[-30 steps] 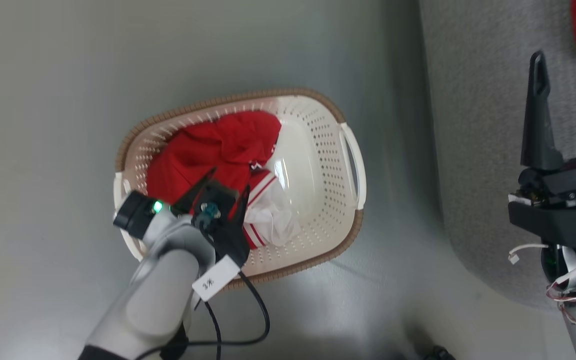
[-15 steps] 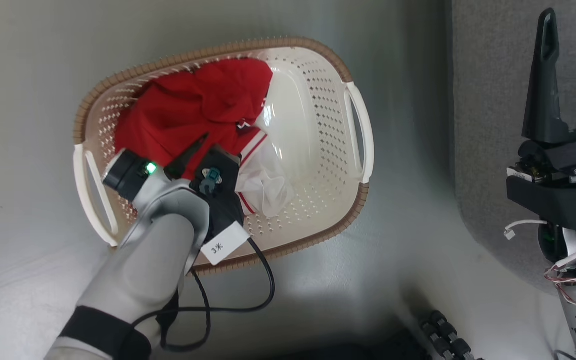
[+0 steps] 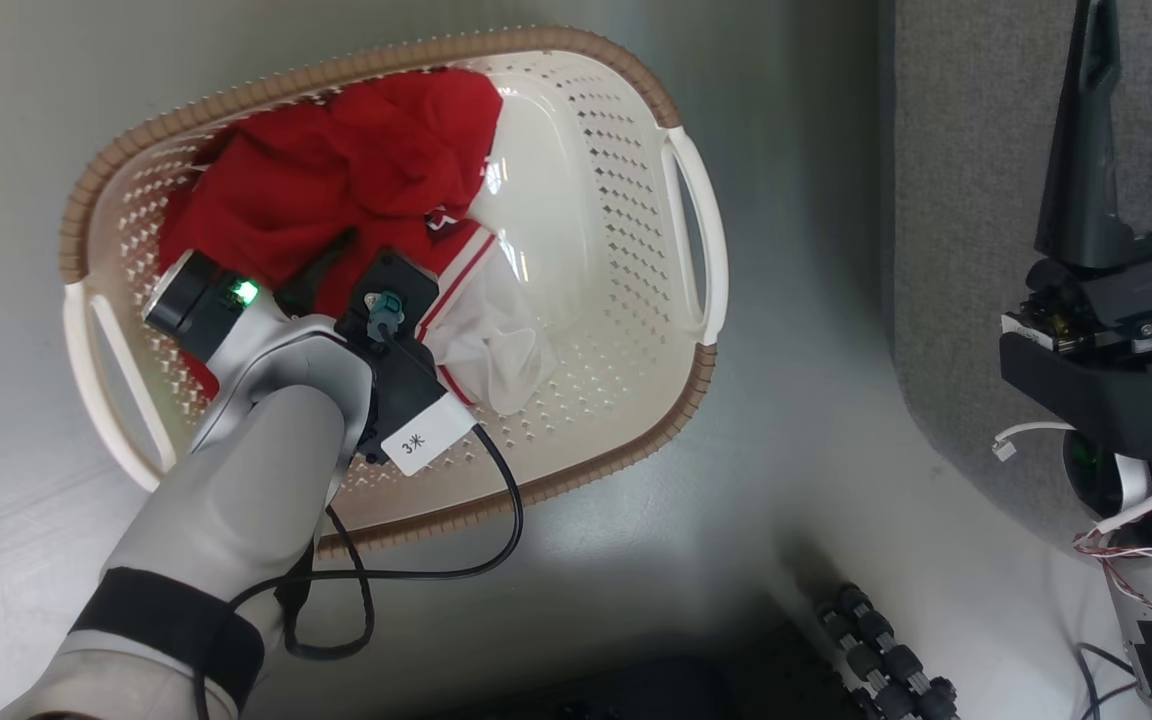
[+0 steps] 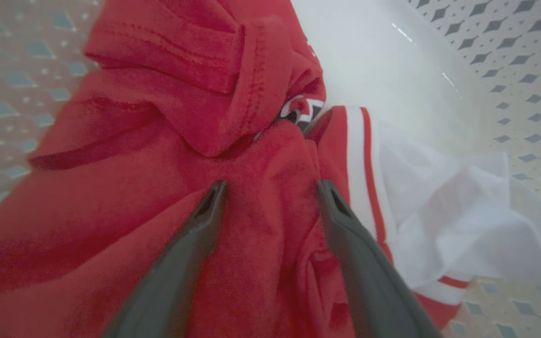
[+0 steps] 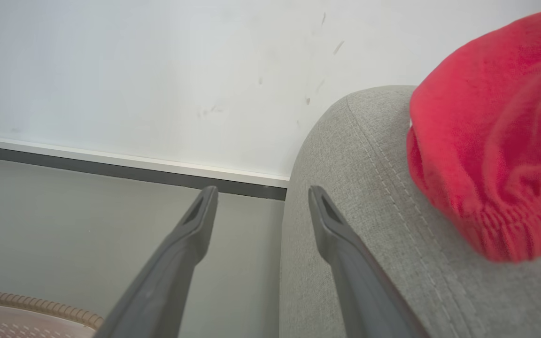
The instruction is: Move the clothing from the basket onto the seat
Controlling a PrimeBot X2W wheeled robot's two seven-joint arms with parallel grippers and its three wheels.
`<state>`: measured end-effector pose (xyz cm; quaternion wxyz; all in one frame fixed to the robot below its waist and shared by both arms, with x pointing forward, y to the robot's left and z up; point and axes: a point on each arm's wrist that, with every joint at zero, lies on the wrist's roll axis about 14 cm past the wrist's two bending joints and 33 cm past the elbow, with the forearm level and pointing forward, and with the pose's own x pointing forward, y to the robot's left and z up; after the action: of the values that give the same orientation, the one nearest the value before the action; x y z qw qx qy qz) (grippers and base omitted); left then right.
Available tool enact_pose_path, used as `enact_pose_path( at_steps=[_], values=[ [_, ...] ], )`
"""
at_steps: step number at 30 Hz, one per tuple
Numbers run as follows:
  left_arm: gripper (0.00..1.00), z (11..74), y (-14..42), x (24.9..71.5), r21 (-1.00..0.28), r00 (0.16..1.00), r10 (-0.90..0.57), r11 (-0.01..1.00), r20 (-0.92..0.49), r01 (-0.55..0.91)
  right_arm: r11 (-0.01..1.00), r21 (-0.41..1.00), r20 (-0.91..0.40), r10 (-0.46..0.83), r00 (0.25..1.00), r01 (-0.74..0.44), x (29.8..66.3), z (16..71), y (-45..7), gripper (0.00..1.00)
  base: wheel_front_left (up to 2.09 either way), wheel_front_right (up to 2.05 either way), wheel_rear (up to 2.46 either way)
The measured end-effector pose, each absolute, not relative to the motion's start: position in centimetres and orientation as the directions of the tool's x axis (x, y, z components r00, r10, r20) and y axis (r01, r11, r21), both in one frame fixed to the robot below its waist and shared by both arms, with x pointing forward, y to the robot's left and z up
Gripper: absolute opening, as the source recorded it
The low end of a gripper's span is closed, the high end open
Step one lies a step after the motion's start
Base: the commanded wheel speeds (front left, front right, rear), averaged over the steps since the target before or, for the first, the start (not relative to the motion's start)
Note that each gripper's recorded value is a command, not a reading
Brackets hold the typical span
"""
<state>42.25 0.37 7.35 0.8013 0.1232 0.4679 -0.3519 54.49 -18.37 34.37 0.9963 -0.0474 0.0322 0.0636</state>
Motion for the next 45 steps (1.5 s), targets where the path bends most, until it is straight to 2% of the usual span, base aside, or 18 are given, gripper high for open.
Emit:
enact_pose_path(
  at_steps=[1, 3, 4, 12, 21, 25, 38, 45],
  values=[
    [0.82, 7.2, 0.3, 42.0, -0.136, 0.306, -0.449, 0.719, -0.84, 0.681, 0.987, -0.092, -0.074, 0.122, 0.99, -0.129, 54.4, 34.3, -18.4, 1.0, 0.0, 0.0, 0.0],
    [0.22, 6.9, 0.1, 41.7, -0.136, 0.292, -0.448, 0.708, -0.845, 0.693, 0.987, -0.093, -0.078, 0.121, 0.99, -0.128, 54.4, 34.1, -18.5, 1.0, 0.0, 0.0, 0.0],
    [0.0, 6.8, 0.1, 41.8, -0.133, 0.292, -0.447, 0.706, -0.846, 0.695, 0.987, -0.095, -0.079, 0.121, 0.99, -0.128, 54.4, 34.1, -18.5, 1.0, 0.0, 0.0, 0.0],
    [0.0, 8.0, -0.7, 42.9, -0.125, 0.34, -0.472, 0.713, -0.813, 0.69, 0.988, -0.094, -0.079, 0.115, 0.99, -0.122, 54.6, 34.3, -18.5, 1.0, 0.0, 0.0, 0.0],
    [0.0, 12.5, -0.9, 47.1, -0.134, 0.515, -0.499, 0.796, -0.697, 0.59, 0.988, -0.085, -0.088, 0.118, 0.989, -0.126, 54.6, 35.1, -18.4, 1.0, 0.0, 0.0, 0.0],
    [0.0, 14.3, -0.6, 48.2, -0.123, 0.558, -0.494, 0.811, -0.667, 0.572, 0.989, -0.085, -0.085, 0.115, 0.99, -0.123, 54.6, 35.7, -18.4, 1.0, 0.0, 0.0, 0.0],
    [0.0, 23.0, 0.9, 51.2, -0.109, 0.688, -0.487, 0.85, -0.538, 0.516, 0.99, -0.055, 0.014, 0.134, 0.991, -0.134, 55.0, 41.5, -17.3, 1.0, 0.0, 0.0, 0.0],
    [0.0, 29.2, 0.8, 52.8, -0.073, 0.744, -0.513, 0.84, -0.428, 0.537, 0.989, -0.042, 0.069, 0.145, 0.987, -0.143, 54.7, 44.9, -16.6, 1.0, 0.0, 0.0, 0.0]
  ],
)
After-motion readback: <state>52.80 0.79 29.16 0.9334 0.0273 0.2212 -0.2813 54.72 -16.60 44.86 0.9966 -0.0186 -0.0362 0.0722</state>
